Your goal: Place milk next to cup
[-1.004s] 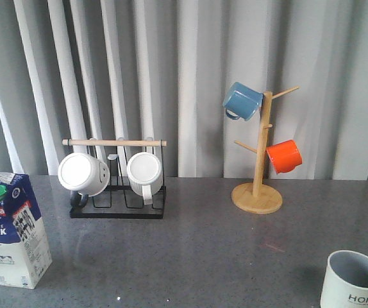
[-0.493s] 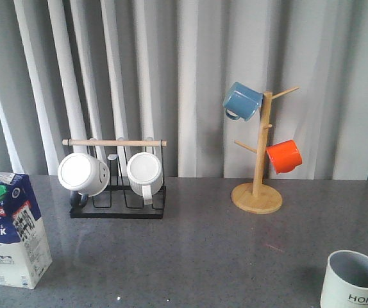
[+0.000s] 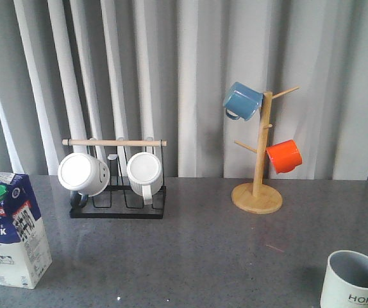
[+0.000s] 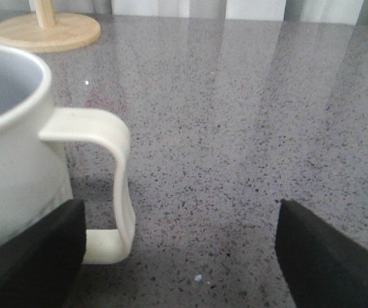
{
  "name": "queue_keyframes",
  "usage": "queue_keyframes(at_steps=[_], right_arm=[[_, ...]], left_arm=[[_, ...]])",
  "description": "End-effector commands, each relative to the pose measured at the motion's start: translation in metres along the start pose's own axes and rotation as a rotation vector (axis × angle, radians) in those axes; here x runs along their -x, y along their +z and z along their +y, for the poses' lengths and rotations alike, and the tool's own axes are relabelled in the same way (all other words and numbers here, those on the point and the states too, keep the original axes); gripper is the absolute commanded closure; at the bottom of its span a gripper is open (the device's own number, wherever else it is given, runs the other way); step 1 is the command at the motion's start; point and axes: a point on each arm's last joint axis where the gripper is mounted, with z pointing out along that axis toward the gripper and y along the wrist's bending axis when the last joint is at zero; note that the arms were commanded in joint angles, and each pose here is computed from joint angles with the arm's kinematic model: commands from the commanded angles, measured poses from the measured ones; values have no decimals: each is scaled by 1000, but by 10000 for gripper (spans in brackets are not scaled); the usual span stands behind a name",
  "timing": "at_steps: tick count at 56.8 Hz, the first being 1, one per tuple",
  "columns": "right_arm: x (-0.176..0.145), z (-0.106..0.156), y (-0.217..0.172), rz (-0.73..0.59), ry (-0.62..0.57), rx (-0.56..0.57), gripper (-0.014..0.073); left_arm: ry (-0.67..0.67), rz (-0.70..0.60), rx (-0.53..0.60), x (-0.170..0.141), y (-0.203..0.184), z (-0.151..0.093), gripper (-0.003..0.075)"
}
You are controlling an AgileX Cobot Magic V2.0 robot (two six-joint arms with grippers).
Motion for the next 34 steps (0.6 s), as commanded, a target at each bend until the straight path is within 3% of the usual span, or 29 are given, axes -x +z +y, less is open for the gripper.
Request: queue_keyframes(at_steps=[1,12,17,21,30,34], right_arm=[[19,-3,5,-134,-22,8,13],[22,-7,17,-145,-11,9,26],[21,-8,24,-136,-21,27,85],[18,-6,28,-119,-43,59,200],[14,-4,32,-110,-4,92,585],[14,-4,33,-127,35,99,609]], left_arm=[[-5,-110,-15,19,-6,-3,151],[-5,-110,-15,19,-6,-3,151],[-5,-110,-15,19,-6,-3,151],[-5,-110,-15,19,-6,-3,151],[-5,-110,-15,19,-6,-3,151],[-5,-110,-15,19,-6,-3,151]])
